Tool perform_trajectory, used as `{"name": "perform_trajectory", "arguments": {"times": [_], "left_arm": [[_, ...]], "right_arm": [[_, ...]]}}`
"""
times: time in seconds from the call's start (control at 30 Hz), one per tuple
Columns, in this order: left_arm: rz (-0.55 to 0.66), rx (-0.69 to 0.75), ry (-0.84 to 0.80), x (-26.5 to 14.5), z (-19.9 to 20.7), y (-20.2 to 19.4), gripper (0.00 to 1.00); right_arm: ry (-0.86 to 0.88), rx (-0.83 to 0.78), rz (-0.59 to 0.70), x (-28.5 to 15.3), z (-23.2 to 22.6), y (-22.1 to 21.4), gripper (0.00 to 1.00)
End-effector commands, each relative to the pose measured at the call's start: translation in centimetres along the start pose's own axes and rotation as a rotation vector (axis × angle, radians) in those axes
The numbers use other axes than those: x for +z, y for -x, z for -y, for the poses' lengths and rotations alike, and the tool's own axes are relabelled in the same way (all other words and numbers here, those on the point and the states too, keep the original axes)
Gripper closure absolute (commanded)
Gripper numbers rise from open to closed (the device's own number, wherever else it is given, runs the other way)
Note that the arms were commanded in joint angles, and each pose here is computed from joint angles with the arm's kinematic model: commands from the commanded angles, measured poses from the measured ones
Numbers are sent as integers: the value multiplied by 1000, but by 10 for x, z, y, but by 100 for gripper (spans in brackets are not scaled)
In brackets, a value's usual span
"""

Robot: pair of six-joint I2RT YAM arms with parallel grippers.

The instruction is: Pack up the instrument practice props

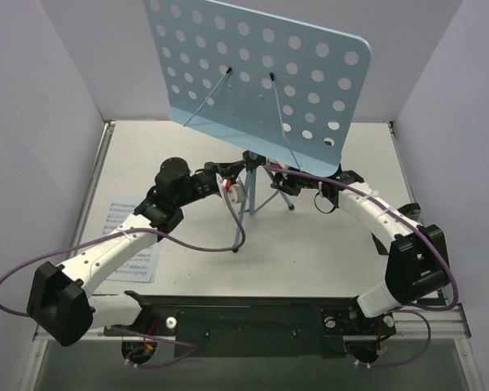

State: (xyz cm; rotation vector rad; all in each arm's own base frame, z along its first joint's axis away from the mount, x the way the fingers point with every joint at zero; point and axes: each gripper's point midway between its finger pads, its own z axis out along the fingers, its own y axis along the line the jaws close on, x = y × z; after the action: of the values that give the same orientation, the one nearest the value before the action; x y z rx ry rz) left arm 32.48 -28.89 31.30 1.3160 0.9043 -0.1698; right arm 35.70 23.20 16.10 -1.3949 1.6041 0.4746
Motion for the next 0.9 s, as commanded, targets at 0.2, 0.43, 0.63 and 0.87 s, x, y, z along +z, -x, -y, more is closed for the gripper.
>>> {"name": "perform_trajectory", "arguments": {"times": [0.2, 0.43, 0.63, 0.87], "left_arm": [[-46, -464, 223, -8, -66, 1, 100], [-76, -873, 321, -17, -79, -17, 100], [-120, -1041, 405, -15, -77, -31, 100], [-198, -1187, 567, -24, -76, -49, 82]], "right_arm": [[204, 124, -94, 10, -58, -31, 99], [210, 128, -99, 11, -59, -33, 99], [215, 131, -107, 11, -62, -35, 99], [215, 126, -109, 10, -63, -34, 99]]}}
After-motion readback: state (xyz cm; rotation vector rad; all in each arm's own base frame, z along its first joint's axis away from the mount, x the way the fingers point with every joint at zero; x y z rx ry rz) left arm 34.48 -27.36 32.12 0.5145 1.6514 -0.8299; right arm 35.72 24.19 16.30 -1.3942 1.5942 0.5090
